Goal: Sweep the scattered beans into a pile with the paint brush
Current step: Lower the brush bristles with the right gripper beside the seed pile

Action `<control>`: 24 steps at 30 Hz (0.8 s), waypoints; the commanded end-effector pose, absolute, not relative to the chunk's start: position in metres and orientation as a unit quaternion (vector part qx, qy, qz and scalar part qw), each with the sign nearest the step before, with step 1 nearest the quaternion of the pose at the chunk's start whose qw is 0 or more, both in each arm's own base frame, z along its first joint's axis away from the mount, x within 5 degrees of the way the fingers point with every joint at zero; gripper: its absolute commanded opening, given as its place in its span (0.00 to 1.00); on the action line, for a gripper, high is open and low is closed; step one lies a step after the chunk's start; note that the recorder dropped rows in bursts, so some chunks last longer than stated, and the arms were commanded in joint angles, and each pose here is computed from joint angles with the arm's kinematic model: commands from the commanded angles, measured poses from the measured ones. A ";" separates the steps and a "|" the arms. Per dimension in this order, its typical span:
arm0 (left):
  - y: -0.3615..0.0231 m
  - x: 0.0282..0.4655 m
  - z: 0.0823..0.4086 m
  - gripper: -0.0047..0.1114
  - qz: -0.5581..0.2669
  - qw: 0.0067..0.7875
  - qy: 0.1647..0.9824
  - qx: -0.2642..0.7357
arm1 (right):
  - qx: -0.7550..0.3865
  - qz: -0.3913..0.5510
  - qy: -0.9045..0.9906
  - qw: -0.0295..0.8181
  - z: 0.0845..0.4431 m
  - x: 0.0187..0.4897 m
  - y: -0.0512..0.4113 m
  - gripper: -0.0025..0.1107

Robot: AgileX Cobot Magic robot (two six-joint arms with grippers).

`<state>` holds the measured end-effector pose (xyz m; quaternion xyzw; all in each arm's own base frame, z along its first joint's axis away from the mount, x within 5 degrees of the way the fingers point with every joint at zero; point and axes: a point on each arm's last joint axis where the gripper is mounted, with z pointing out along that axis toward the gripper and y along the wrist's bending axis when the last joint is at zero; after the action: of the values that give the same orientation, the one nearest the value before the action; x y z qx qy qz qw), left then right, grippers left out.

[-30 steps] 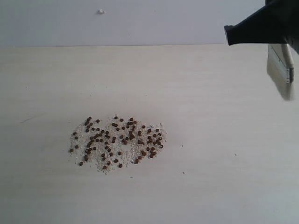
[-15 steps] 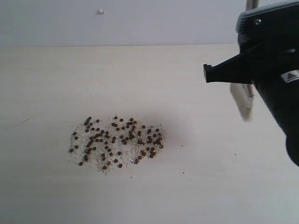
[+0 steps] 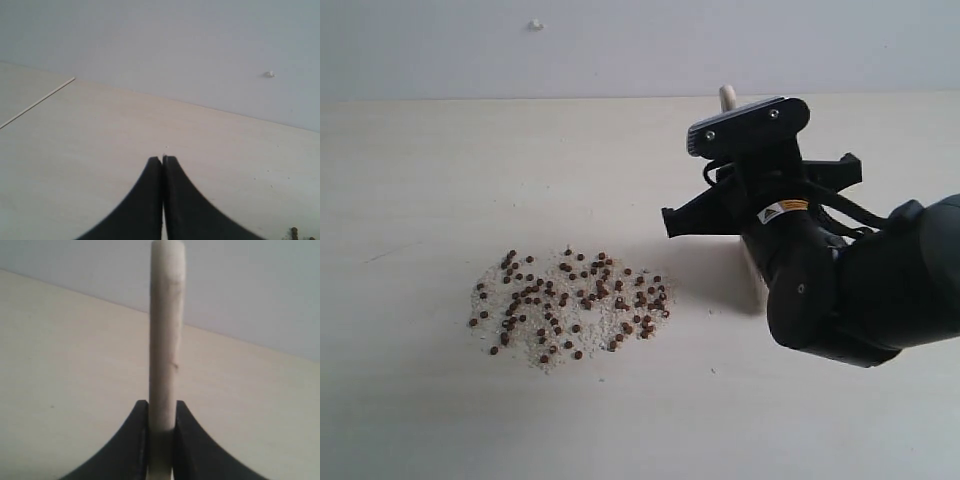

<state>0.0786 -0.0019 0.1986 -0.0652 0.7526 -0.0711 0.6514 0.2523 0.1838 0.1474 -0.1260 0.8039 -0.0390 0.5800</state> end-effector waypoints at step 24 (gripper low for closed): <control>-0.002 0.078 0.199 0.04 -0.073 0.653 0.751 -0.068 | -0.071 0.163 0.789 0.589 0.177 0.274 0.233 0.02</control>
<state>0.0786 -0.0019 0.1986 -0.0652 0.7526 -0.0711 0.6514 0.2692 0.2317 0.1659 -0.0709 0.7994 0.1723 0.5711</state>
